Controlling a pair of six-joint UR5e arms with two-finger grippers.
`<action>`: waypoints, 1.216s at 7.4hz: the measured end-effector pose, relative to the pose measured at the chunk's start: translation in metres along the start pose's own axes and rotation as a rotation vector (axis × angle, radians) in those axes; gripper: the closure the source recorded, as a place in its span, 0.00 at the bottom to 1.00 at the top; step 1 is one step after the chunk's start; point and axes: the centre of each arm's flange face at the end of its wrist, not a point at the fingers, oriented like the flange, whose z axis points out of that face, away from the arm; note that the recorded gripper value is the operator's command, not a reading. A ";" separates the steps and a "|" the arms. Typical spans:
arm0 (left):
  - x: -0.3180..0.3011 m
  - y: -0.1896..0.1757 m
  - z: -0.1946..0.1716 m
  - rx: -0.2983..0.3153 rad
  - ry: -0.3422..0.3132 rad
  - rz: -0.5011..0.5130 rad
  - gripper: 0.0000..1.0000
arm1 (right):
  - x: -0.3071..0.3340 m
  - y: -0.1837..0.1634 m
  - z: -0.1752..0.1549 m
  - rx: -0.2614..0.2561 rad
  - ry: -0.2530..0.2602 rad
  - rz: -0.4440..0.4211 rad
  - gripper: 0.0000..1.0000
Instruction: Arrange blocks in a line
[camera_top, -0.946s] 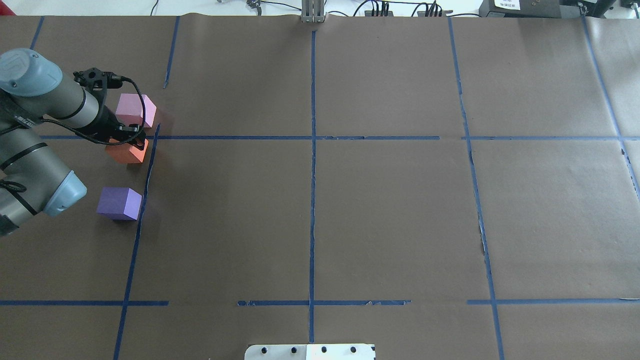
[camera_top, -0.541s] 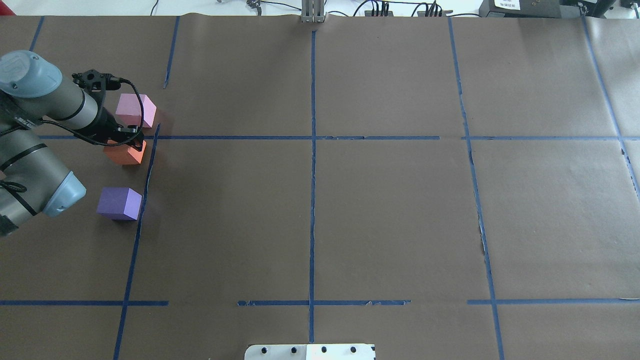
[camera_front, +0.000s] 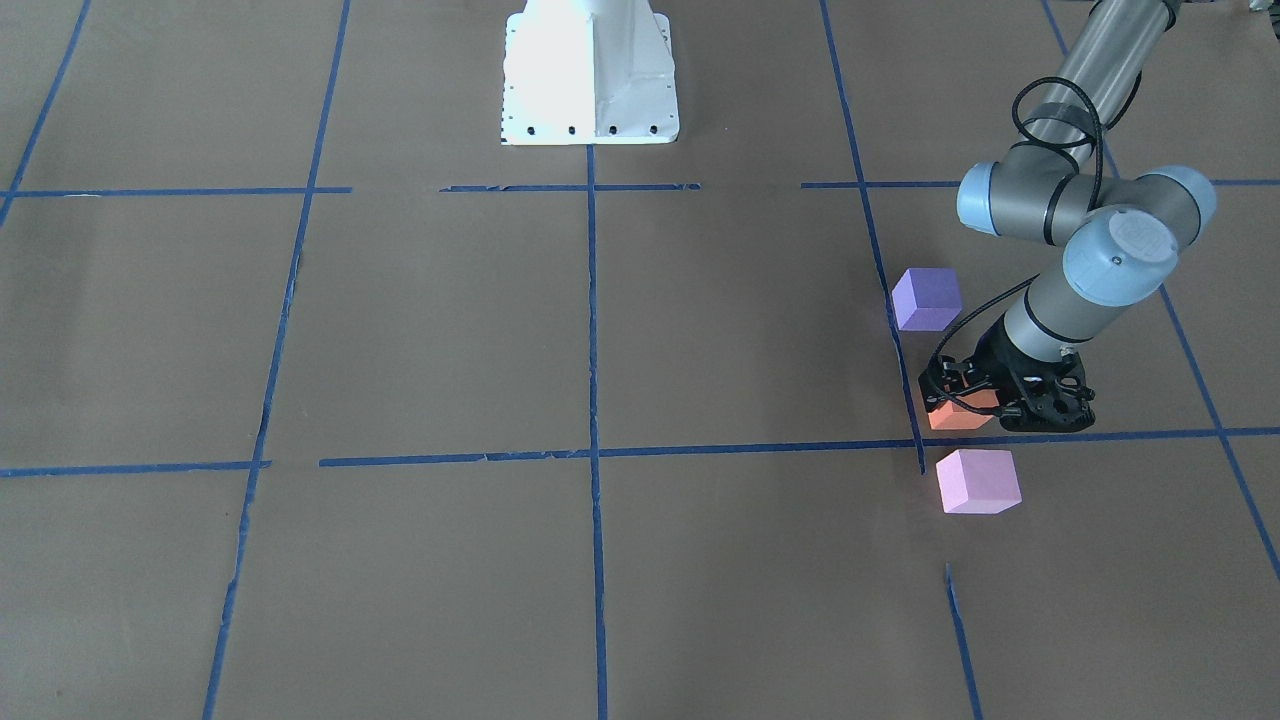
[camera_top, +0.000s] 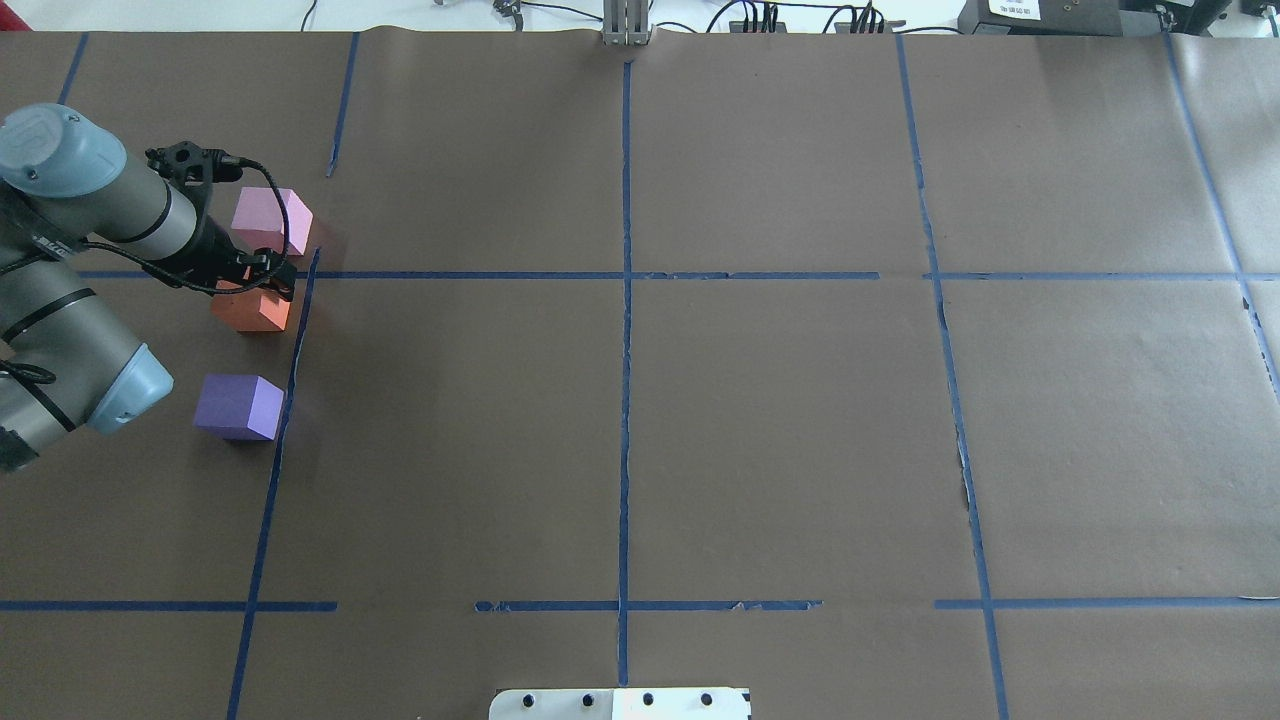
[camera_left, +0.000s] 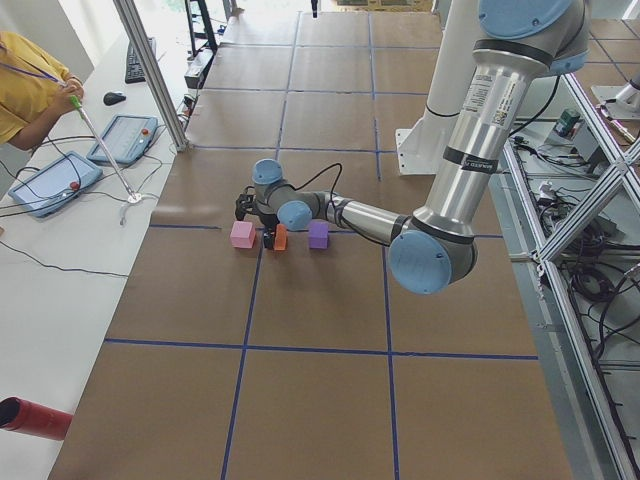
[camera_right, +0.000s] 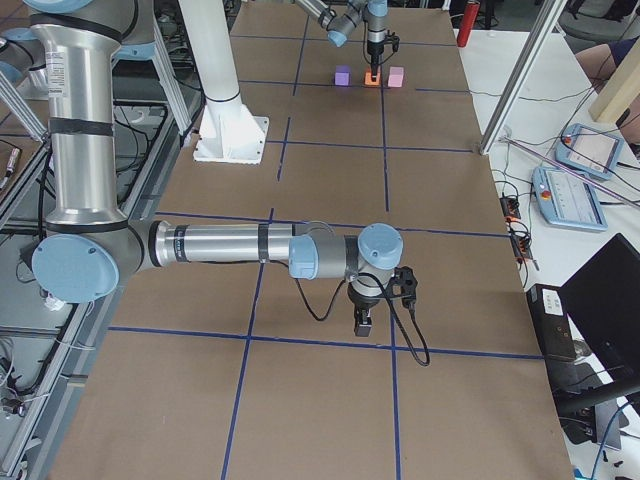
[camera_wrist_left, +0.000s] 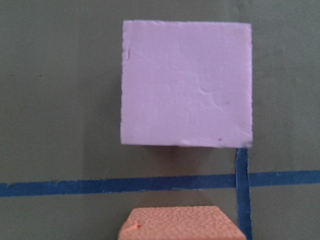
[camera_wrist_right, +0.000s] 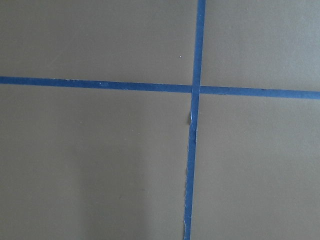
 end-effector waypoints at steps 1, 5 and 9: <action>0.000 0.000 -0.002 0.004 0.002 0.002 0.00 | 0.000 0.000 0.000 0.000 0.000 0.000 0.00; -0.014 -0.009 -0.083 0.116 0.053 0.000 0.00 | 0.000 0.000 0.000 0.001 0.000 -0.001 0.00; -0.066 -0.017 -0.136 0.193 0.022 0.058 0.00 | 0.000 0.000 0.000 0.000 0.000 0.000 0.00</action>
